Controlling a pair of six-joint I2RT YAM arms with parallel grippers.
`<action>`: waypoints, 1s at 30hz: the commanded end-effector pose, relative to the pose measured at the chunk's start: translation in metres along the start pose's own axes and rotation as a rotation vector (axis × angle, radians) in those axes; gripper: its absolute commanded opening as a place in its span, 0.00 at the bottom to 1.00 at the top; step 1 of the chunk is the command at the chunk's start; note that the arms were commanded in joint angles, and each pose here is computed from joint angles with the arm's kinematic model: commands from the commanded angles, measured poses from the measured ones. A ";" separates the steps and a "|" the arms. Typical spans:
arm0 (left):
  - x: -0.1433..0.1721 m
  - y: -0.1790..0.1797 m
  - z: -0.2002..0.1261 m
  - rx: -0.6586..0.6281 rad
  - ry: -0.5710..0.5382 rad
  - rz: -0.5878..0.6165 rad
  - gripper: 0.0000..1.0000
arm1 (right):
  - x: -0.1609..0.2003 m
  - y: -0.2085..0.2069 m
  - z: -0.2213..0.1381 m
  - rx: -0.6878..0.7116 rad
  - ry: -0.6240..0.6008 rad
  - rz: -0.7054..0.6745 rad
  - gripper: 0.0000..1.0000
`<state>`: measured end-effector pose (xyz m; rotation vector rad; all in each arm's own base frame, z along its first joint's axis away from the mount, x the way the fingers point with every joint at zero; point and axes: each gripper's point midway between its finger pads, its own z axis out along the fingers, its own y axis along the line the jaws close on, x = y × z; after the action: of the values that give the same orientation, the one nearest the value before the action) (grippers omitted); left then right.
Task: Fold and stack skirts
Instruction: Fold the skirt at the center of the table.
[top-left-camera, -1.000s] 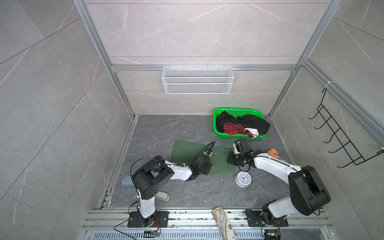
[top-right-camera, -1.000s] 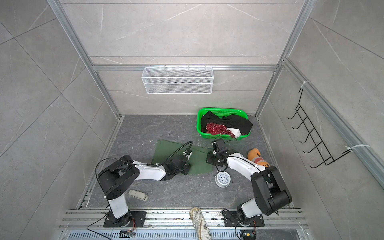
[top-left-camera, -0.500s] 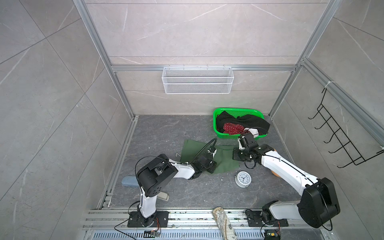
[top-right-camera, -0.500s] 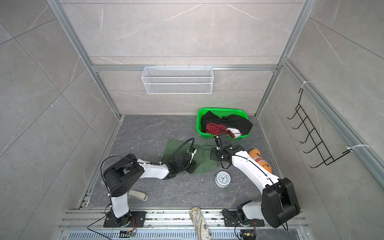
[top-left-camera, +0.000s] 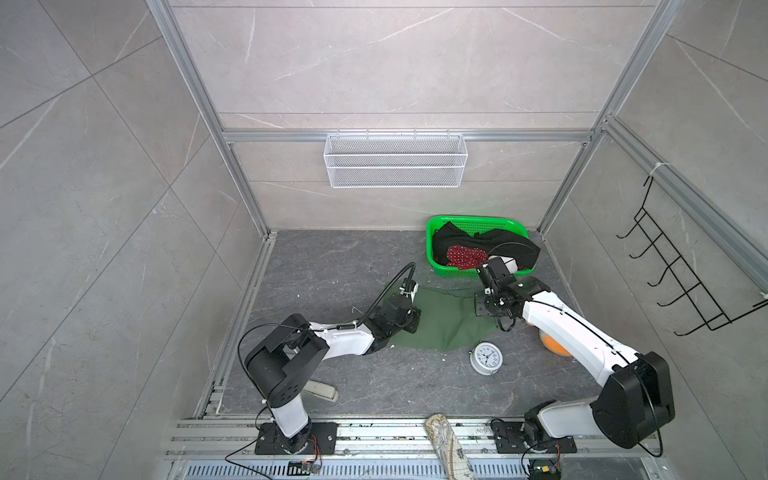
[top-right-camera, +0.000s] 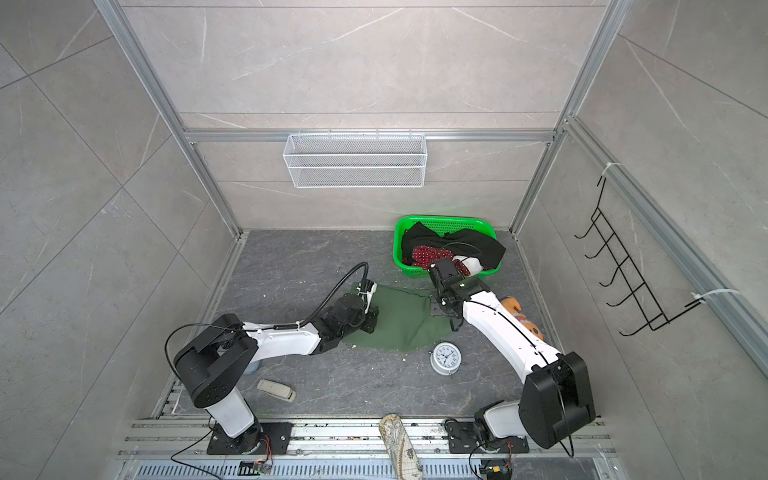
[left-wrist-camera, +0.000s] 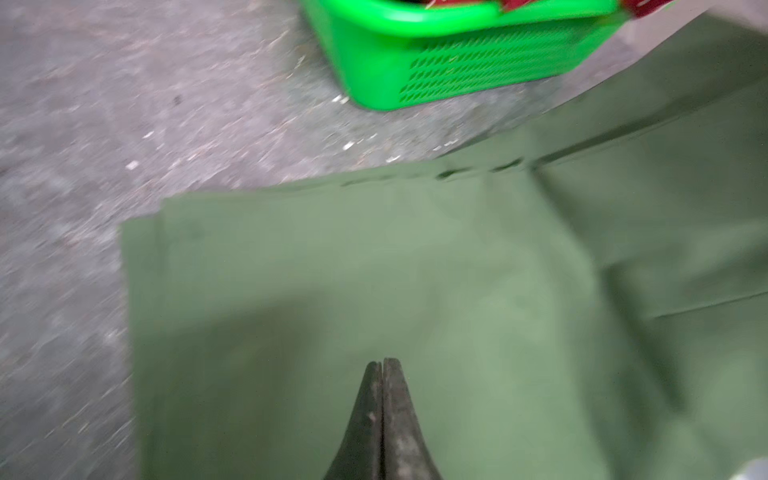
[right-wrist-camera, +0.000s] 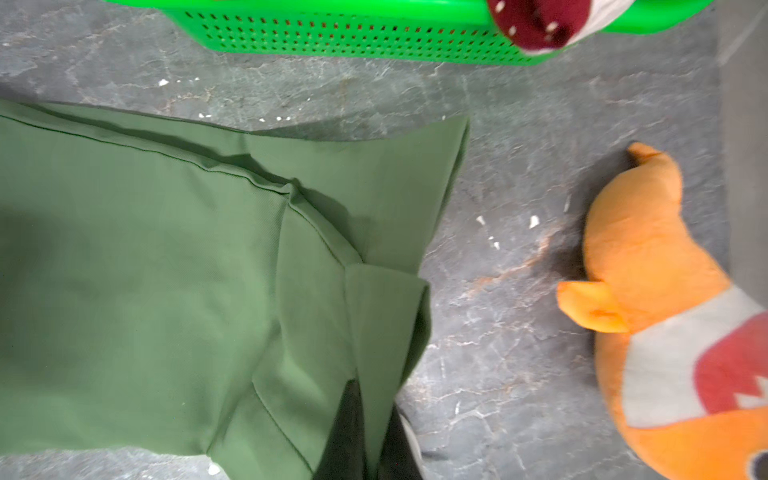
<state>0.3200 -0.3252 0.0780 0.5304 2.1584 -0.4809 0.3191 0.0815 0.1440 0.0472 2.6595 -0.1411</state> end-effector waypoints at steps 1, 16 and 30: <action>0.017 0.010 -0.007 -0.036 0.022 0.024 0.00 | -0.009 -0.010 -0.004 0.073 -0.005 -0.049 0.00; 0.071 0.017 0.013 -0.052 0.109 0.007 0.00 | -0.026 0.112 -0.031 -0.352 -0.030 -0.035 0.00; 0.079 0.018 0.011 -0.035 0.091 0.009 0.00 | -0.034 0.198 -0.038 -0.652 -0.037 0.084 0.00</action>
<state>0.3024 -0.3051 0.0228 0.5224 2.2046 -0.4384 0.3365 0.2620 0.1701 -0.0817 2.5725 0.6305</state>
